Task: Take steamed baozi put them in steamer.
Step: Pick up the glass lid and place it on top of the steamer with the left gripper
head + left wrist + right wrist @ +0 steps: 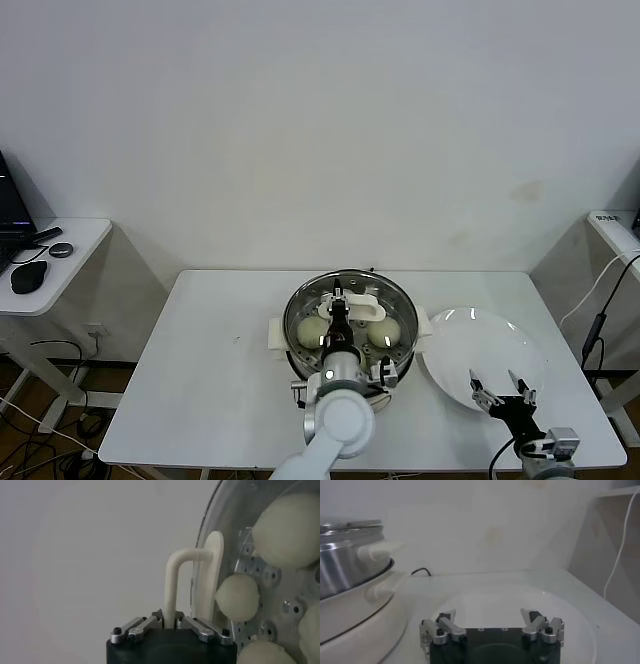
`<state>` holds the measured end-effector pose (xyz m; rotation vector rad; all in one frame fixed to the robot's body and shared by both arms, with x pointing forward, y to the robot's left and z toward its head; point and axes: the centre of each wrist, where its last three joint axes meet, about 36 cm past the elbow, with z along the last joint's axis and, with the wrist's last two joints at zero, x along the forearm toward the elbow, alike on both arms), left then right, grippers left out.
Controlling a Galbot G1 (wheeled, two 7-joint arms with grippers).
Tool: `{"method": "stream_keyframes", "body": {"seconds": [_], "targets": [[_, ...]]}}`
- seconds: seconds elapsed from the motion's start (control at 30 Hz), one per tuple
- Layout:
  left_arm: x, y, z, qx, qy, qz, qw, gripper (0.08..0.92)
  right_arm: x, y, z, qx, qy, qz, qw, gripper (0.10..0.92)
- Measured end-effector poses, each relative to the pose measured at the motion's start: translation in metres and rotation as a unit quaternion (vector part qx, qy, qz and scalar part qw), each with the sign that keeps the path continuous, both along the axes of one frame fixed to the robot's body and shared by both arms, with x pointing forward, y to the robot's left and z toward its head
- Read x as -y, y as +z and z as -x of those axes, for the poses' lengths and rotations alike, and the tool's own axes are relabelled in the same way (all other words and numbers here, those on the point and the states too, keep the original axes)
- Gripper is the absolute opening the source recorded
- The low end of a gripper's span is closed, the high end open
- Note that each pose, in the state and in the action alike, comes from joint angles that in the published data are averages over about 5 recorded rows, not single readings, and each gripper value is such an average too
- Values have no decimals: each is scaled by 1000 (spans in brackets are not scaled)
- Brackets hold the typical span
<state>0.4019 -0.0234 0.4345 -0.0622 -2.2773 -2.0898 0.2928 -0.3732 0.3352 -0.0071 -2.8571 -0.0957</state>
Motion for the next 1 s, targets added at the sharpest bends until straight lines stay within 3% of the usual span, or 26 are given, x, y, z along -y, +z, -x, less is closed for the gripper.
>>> {"method": "stream_keyframes", "body": {"seconds": [1.0], "targets": [[-1,-8,2,5,4,-5,1000,181,-2,-2,1,0,-1,0,1000,823]]}}
